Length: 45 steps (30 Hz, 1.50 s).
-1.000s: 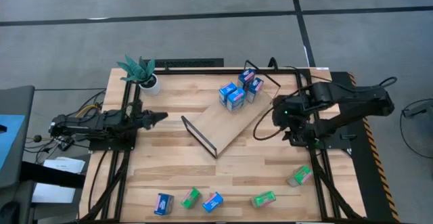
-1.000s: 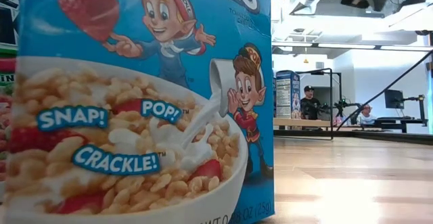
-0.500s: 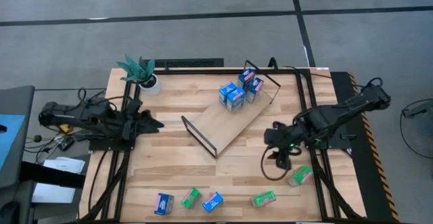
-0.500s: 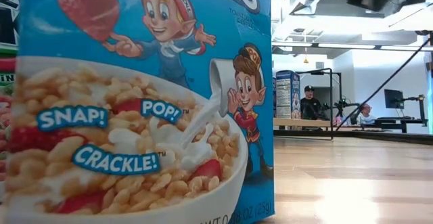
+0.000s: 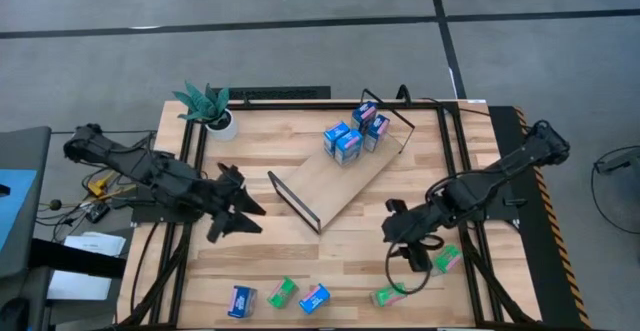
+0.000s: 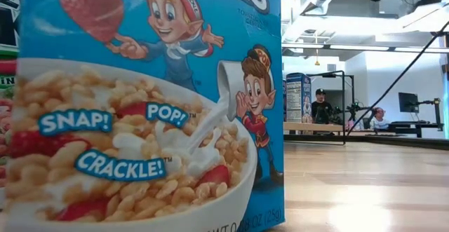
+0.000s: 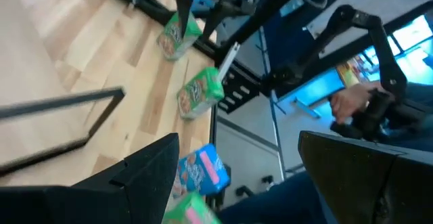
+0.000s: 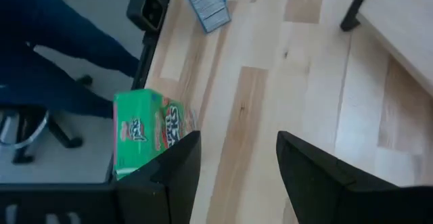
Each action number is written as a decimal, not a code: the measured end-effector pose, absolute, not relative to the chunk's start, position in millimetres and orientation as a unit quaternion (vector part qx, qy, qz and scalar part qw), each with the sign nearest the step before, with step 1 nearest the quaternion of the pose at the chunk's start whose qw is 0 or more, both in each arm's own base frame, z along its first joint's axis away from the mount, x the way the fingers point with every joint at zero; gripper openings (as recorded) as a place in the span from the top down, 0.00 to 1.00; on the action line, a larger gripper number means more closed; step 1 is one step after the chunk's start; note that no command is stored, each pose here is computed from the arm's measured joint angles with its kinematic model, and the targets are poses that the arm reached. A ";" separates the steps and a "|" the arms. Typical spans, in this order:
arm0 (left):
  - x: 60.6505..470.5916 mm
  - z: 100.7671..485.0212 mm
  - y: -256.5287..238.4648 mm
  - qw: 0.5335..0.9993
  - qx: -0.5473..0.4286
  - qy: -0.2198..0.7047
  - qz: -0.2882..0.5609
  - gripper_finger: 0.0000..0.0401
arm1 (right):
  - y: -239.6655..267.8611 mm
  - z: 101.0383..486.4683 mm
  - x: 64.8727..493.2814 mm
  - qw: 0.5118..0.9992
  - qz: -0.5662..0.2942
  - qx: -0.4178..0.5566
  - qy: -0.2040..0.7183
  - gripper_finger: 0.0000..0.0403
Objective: Stack cereal on shelf
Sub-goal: Put the middle green cereal box on the shelf
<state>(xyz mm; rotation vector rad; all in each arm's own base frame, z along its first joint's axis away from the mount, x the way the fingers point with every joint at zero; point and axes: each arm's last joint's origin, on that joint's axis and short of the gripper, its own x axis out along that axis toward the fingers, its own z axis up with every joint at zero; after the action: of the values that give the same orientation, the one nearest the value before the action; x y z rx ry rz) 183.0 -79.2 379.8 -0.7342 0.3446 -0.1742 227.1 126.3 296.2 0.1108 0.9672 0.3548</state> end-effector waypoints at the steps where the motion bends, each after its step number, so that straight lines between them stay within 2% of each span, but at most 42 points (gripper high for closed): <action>1: 186.4 382.9 -82.0 0.917 -0.354 0.165 -0.083 0.27 | 128.1 297.3 225.4 0.870 0.178 0.044 0.458 0.46; 5: 195.7 389.5 -89.4 0.921 -0.351 0.156 -0.063 0.27 | 138.8 301.8 218.2 0.870 0.198 0.019 0.452 0.41; 13: 204.0 384.3 -97.0 0.917 -0.362 0.164 -0.038 0.27 | 160.5 301.2 205.4 0.871 0.210 -0.020 0.443 0.18; 17: 206.6 382.5 -96.4 0.918 -0.363 0.158 -0.014 0.27 | 168.1 300.0 199.9 0.871 0.213 -0.036 0.441 0.10; 26: 207.1 380.4 -92.6 0.924 -0.354 0.135 0.050 0.27 | 204.9 262.4 203.7 0.841 0.218 -0.087 0.488 0.09; 35: 207.0 380.9 -90.8 0.923 -0.358 0.118 0.079 0.27 | 220.4 256.9 197.7 0.843 0.205 -0.046 0.495 0.09; 45: 206.9 380.6 -91.1 0.924 -0.355 0.122 0.074 0.27 | 232.8 246.1 212.4 0.860 0.179 -0.010 0.478 0.09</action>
<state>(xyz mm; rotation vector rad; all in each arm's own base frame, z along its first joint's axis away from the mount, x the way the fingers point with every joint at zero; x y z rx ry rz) 206.9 -91.1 380.6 -0.7280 0.2509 0.1517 212.4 232.8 246.1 -0.0213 1.0027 0.3762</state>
